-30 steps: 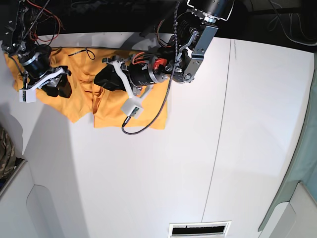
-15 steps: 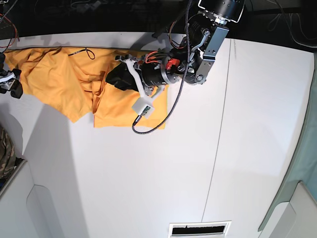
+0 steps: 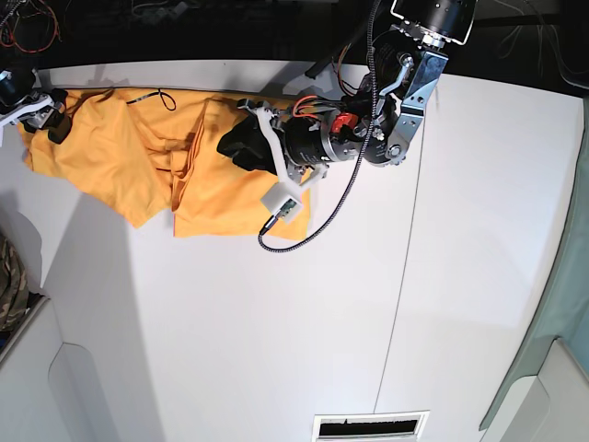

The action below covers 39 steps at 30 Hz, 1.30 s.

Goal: Layout the t-shirt on the table in an organized manner, then fold the t-shirt properly

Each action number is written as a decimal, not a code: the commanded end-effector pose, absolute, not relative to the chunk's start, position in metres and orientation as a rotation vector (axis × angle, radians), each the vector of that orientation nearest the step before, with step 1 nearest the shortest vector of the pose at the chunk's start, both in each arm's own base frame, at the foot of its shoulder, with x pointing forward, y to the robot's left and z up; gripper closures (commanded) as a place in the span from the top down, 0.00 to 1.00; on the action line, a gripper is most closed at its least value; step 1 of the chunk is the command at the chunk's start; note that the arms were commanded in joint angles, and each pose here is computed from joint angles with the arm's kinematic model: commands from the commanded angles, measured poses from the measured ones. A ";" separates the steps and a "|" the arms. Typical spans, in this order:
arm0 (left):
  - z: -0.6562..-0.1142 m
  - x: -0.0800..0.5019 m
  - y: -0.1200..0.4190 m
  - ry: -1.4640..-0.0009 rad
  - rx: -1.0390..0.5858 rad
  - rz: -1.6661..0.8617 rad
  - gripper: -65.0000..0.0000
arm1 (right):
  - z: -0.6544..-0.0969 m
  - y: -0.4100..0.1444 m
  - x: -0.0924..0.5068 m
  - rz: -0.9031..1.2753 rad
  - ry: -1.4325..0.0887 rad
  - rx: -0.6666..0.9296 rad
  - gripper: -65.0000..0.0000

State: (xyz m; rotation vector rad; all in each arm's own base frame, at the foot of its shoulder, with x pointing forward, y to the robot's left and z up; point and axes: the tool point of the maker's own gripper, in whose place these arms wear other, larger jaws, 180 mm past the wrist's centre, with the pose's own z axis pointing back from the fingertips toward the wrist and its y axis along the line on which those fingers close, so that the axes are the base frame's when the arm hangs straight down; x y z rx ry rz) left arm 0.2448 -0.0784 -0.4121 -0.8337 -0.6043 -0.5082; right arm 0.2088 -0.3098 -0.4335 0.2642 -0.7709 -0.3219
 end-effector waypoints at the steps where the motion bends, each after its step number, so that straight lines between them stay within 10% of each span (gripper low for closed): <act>1: -0.394 0.254 -0.086 -0.665 -0.878 -0.516 0.41 | -0.419 -0.319 0.219 -0.302 -0.830 0.247 0.62; 7: -0.399 0.255 -0.074 -0.666 -0.850 -0.523 0.41 | -0.412 -0.322 0.228 -0.301 -0.864 0.240 0.61; 20: -0.404 0.255 -0.066 -0.665 -0.824 -0.531 0.41 | -0.408 -0.325 0.245 -0.287 -0.893 0.228 0.00; 35: -0.428 0.224 -0.062 -0.594 -0.800 -0.525 0.41 | -0.380 -0.343 0.316 -0.247 -0.993 0.124 0.01; 39: -0.432 0.221 -0.060 -0.586 -0.784 -0.535 0.41 | -0.395 -0.353 0.315 -0.310 -1.004 0.128 0.37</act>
